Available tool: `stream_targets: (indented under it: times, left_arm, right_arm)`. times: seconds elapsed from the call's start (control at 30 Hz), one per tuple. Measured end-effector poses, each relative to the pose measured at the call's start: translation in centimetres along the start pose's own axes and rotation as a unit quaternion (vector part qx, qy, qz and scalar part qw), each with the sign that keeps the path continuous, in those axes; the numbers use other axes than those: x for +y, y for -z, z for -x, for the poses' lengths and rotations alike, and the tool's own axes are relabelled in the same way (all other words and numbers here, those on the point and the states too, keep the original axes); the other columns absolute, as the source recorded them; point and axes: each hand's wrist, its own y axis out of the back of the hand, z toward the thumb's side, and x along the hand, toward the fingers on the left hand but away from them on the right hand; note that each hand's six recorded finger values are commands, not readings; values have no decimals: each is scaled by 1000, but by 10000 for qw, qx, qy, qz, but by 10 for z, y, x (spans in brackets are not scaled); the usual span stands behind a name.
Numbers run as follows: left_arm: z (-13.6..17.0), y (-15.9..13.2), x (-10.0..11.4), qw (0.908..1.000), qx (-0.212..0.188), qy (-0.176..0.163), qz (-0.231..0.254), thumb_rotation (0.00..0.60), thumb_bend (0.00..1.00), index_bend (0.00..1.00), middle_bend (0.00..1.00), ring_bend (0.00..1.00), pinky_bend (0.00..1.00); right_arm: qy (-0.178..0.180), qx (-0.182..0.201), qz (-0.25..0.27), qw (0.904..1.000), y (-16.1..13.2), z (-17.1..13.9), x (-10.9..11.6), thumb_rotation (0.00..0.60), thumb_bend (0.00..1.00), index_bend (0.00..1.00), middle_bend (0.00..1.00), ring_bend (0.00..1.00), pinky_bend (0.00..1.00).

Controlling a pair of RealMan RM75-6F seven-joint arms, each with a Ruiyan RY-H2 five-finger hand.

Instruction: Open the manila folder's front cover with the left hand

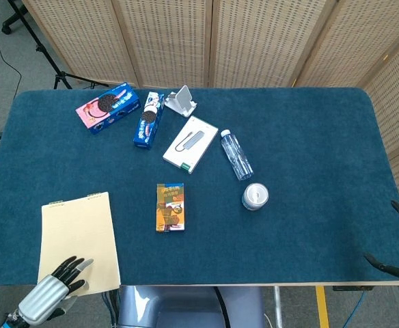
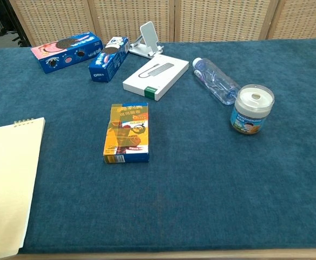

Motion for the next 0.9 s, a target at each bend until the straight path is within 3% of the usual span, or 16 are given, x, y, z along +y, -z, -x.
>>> stream_targets:
  times: [0.13,0.43,0.67,0.9]
  left_arm:
    - [0,-4,14,9994,-100,-161,287,600,565,783,0,0,0]
    - [-25,6,92,9916,67,-1181,517,600,565,785,0,0,0]
    - [-66,41,162,9788,738,-1875,357,600,565,785,0,0,0]
    - [-114,82,214,9605,1508,-2337,-125,600,565,785,0,0,0]
  right_arm:
    - [-1,-3,-2,10000,0,0,0,600,0,33,0,0,0]
    - [-28,3,-26,10000,0,0,-2,600,0,33,0,0,0]
    - [-31,-18,-27,10000,1,1,-2,600,0,33,0,0,0]
    - [-61,-14,-53,10000,0,2,-4,600,0,33,0,0,0]
